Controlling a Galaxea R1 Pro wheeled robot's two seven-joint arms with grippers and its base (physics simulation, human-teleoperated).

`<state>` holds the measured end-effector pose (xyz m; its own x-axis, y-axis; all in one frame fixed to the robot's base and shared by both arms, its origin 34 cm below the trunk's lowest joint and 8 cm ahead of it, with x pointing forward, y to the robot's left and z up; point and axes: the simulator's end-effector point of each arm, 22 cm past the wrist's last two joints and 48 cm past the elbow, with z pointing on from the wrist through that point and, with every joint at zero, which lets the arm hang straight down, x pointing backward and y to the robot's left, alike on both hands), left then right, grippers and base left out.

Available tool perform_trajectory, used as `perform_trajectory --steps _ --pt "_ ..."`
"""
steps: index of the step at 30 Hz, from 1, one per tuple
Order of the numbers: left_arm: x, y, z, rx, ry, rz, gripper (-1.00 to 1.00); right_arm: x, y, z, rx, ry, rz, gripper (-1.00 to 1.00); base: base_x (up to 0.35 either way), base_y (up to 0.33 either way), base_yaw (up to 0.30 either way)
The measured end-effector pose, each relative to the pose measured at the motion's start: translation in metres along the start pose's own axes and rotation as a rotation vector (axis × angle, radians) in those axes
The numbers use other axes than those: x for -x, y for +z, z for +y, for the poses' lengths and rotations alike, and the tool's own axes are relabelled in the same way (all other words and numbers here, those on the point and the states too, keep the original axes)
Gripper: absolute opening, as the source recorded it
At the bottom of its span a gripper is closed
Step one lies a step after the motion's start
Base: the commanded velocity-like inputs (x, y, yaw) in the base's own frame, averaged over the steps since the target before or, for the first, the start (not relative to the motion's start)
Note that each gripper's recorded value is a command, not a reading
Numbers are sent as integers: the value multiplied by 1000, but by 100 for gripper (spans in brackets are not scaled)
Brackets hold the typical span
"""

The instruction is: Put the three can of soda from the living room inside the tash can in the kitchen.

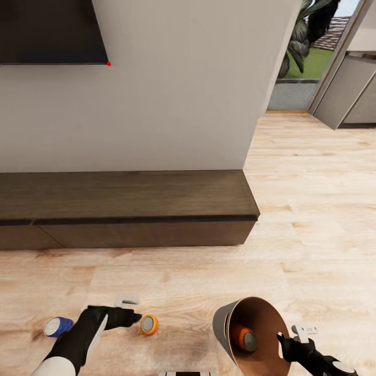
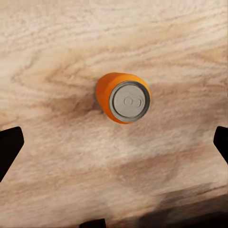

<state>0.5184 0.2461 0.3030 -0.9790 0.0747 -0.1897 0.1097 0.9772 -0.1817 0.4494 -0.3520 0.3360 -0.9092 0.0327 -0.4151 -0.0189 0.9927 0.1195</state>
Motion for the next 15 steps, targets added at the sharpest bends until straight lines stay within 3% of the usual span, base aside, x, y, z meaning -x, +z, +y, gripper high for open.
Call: perform_trajectory --steps 6,15 --pt "-6 4 -1 -5 2 3 100 13 2 -1 -1 5 0 -100 0 0 0" --pt "-2 4 -1 -4 12 -20 100 70 12 -6 -11 52 87 -100 0 0 0"
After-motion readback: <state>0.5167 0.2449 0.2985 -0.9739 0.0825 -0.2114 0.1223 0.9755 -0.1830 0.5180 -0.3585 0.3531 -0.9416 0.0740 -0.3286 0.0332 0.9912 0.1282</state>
